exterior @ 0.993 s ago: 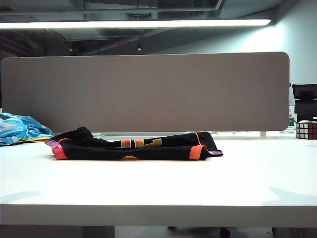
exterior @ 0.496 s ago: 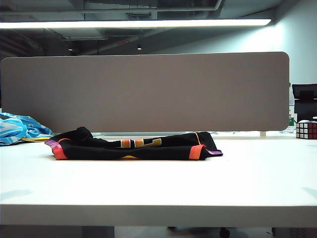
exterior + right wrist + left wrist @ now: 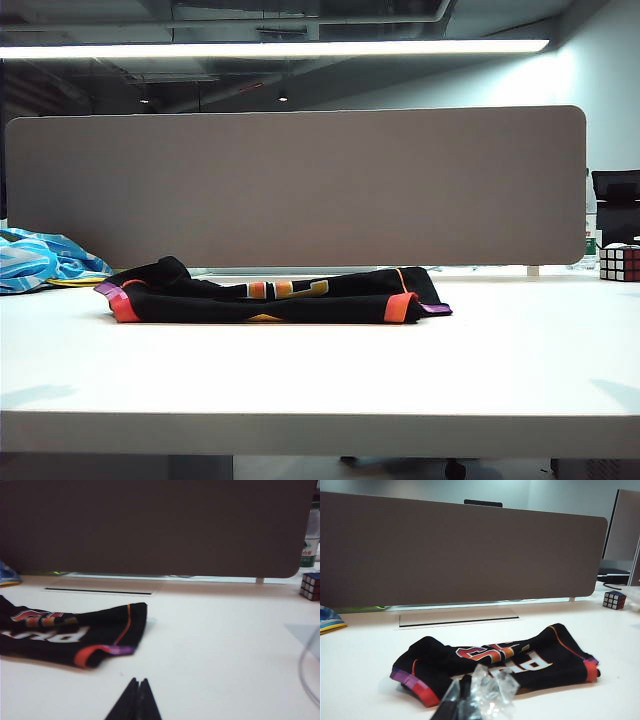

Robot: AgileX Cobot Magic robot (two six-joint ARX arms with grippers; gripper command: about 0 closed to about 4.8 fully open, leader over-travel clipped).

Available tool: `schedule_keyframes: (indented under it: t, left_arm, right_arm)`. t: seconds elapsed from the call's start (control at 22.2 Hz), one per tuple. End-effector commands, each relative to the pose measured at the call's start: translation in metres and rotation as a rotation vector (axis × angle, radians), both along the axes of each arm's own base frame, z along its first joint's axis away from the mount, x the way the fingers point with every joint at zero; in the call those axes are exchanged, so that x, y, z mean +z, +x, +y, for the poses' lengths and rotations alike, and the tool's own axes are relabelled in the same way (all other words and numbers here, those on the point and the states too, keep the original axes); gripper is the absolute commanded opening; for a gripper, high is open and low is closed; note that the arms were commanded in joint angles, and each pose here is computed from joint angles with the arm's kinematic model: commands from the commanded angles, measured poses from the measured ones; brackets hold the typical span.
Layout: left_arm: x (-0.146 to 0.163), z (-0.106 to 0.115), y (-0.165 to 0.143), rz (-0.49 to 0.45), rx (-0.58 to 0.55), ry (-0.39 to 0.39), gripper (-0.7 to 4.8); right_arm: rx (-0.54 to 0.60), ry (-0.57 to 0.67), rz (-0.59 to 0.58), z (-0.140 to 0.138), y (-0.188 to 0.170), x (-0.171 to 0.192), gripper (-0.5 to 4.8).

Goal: Fold the bottom side of the basketball jersey horizontally towards the center, about one-third of the way, and then fold the bottom of the basketball jersey up towards the top, creating a neat rectangle.

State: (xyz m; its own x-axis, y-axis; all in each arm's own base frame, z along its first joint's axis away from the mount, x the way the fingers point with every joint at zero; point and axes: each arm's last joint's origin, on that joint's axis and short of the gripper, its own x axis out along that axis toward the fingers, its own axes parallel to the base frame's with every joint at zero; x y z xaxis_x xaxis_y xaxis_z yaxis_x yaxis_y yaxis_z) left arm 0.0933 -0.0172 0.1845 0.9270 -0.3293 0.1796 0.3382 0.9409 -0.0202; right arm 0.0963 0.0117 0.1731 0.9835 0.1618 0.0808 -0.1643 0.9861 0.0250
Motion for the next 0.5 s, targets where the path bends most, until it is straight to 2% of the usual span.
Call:
schedule_keyframes:
  t: [0.05, 0.18, 0.5]
  left_arm:
    - [0.0004, 0.0018, 0.0004, -0.002, 0.048, 0.015, -0.06]
    - [-0.0002, 0.0043, 0.0011, 0.004, 0.12, 0.009, -0.06]
    - [-0.004, 0.01, 0.0023, 0.02, 0.131, 0.014, -0.06]
  right_arm:
    - [-0.045, -0.013, 0.035, -0.0014, 0.0005, -0.0044, -0.01]
    - [-0.059, -0.021, 0.031, -0.0026, 0.0006, -0.0042, -0.01]
    - [-0.121, -0.022, 0.015, -0.0094, 0.0009, -0.0026, -0.01]
